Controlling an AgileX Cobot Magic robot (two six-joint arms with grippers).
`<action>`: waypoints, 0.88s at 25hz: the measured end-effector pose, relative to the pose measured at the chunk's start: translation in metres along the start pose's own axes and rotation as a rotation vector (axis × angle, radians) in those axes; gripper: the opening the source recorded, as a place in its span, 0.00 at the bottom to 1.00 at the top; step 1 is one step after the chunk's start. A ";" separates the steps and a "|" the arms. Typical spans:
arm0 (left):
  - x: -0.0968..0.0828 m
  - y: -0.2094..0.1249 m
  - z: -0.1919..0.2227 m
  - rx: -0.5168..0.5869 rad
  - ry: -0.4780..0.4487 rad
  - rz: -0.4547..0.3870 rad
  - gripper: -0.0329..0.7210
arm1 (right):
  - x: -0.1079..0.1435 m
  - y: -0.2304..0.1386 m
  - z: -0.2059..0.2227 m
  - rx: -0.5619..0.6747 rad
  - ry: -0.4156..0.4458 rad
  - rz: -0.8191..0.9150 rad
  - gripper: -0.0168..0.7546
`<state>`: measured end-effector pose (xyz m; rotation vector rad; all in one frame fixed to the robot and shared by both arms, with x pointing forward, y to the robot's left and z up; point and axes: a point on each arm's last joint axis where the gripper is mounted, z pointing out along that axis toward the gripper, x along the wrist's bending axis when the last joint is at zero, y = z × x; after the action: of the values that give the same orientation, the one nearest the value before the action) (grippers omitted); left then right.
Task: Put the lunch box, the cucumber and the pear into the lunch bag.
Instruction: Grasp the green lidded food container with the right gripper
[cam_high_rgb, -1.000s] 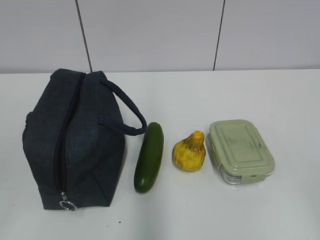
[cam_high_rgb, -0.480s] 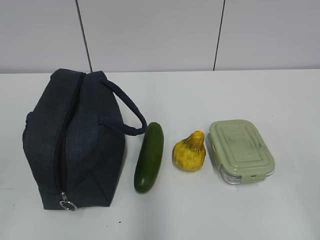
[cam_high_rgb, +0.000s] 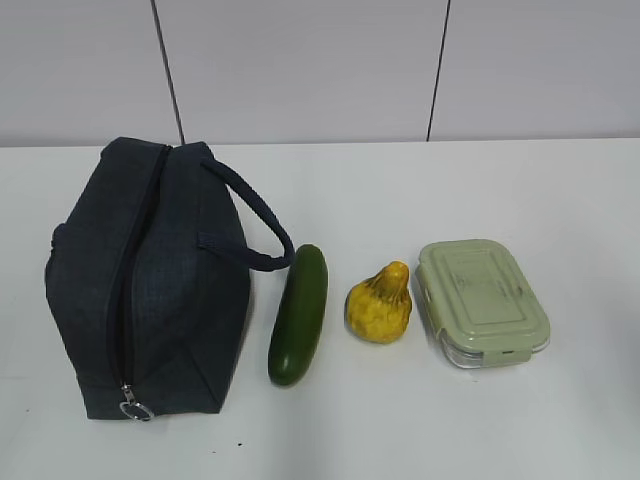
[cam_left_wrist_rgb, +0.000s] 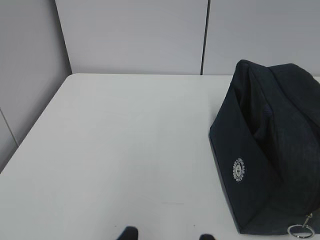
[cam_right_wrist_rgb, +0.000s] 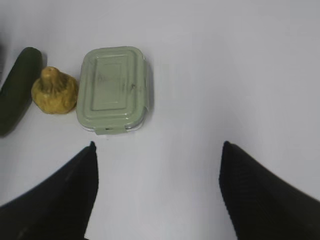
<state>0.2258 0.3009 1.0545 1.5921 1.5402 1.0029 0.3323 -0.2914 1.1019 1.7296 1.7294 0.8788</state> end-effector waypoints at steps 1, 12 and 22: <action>0.000 0.000 0.000 0.000 0.000 0.000 0.36 | 0.001 0.008 0.003 -0.004 0.010 0.009 0.78; 0.000 0.000 0.000 0.000 0.000 0.000 0.36 | 0.009 0.068 0.047 0.061 0.086 0.071 0.78; 0.000 0.000 0.000 0.000 0.000 0.000 0.36 | 0.006 0.087 0.109 0.223 0.082 0.052 0.70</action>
<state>0.2258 0.3009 1.0545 1.5921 1.5402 1.0029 0.4709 -0.2803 1.0983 1.9125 1.9050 0.8153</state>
